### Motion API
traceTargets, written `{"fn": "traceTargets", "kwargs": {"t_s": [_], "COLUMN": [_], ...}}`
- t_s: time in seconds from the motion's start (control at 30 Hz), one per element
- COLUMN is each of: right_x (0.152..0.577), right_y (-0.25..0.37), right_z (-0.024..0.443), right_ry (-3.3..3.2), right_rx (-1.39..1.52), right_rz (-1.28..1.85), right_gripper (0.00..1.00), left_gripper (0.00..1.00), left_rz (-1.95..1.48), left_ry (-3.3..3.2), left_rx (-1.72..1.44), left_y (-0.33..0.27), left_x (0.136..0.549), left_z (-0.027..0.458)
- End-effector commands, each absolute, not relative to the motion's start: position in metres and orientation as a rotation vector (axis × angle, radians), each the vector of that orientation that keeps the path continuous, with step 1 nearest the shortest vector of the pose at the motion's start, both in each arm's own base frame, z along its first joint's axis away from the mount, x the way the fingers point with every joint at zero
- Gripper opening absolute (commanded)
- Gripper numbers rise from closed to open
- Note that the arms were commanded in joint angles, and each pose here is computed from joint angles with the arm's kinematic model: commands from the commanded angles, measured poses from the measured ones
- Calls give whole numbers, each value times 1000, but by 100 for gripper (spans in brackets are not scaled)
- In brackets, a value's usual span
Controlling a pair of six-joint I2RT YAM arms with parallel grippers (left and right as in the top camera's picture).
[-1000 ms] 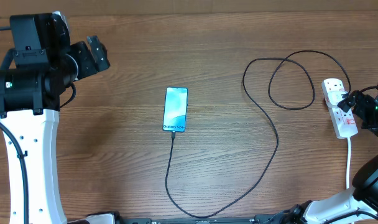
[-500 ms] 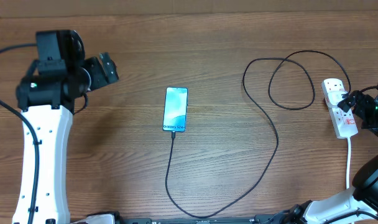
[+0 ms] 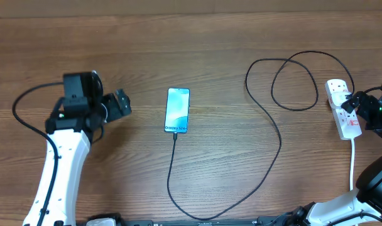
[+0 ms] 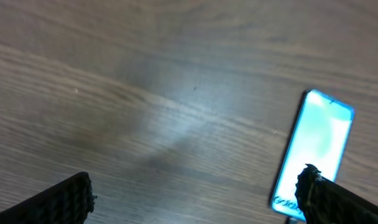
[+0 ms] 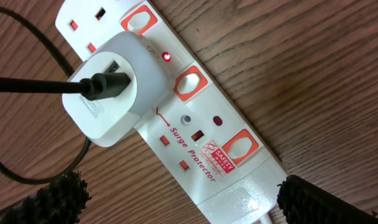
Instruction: Plug charger to phone and switch on socket
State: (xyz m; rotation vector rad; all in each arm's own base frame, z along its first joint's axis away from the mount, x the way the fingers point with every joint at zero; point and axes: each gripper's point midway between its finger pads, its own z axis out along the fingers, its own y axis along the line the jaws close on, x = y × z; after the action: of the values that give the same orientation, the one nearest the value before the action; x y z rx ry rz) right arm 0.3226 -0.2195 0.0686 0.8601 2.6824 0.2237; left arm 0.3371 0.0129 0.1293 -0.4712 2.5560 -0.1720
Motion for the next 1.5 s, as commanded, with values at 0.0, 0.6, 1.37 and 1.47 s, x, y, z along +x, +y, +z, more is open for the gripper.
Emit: {"fn": "traceTargets", "kwargs": {"t_s": [0.0,0.6,1.37,1.47], "right_x": [327,327,327,327], "right_y": [-224,-224,-224,-224], "right_z": [80,80,80,80], "right_ry": [2658,2658,2658,2658], "right_rx": [834,834,834,834], "right_rz": [197,197,197,197], "right_gripper": [100,100,100,100], "left_gripper": [99,100,100,100], "left_rz": [-182,-176,-340,-352], "left_ry": [2556,2570,2337,2298], "left_rx": [-444,-377,-177,-165], "left_y": [8,3,-23,-25], "left_x": [324,298,313,309], "left_z": [114,64,50,46]}}
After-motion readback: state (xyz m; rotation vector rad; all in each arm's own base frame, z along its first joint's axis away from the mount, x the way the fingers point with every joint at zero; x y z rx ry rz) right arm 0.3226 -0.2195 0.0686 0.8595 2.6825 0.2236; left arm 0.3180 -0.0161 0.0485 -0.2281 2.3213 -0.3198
